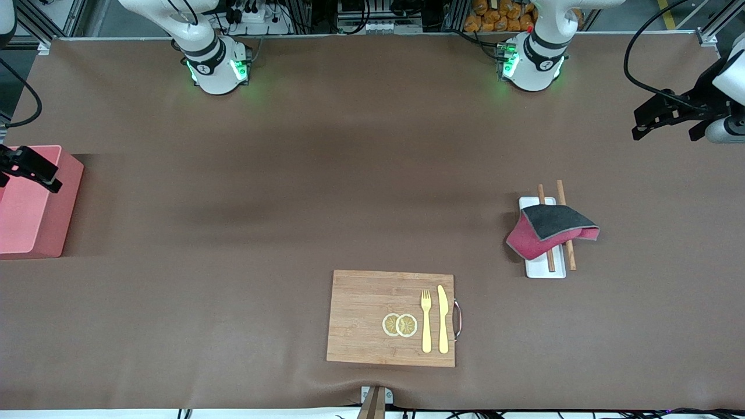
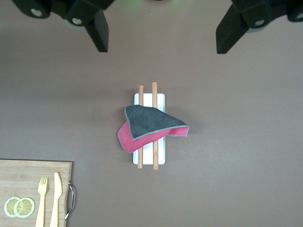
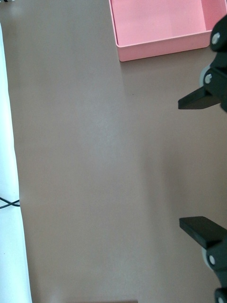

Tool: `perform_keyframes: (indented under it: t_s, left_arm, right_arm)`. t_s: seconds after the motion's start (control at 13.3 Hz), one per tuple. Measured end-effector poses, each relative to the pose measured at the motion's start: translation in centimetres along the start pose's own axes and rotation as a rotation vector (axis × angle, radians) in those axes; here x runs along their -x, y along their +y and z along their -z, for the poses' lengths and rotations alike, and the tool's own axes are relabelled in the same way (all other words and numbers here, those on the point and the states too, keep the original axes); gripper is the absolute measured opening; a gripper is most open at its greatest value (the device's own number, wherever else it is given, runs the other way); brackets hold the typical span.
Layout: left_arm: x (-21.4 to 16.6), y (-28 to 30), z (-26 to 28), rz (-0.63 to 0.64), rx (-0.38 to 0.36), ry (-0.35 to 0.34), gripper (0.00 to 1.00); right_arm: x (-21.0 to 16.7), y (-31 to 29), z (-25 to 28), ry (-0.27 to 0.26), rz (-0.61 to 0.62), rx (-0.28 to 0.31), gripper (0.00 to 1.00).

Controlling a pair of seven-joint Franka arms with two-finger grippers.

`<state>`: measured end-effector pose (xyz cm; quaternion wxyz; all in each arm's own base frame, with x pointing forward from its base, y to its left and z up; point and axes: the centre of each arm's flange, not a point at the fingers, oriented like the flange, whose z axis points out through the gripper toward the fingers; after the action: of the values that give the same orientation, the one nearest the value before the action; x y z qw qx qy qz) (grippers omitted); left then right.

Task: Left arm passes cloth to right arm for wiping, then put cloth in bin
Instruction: 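Reach the left gripper down to the pink-grey cloth on the tray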

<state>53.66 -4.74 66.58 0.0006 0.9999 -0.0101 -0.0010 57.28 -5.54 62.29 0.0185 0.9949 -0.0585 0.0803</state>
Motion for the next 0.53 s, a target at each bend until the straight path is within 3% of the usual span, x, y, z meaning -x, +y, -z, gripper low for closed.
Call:
perform_keyframes:
  t_s: [0.53]
  left_arm:
    - [-0.6,1.5,-1.7,-0.055,-0.002,-0.042,1.00]
  right_arm:
    - [-0.1,0.1,-0.4,-0.009,-0.002,0.001,1.00]
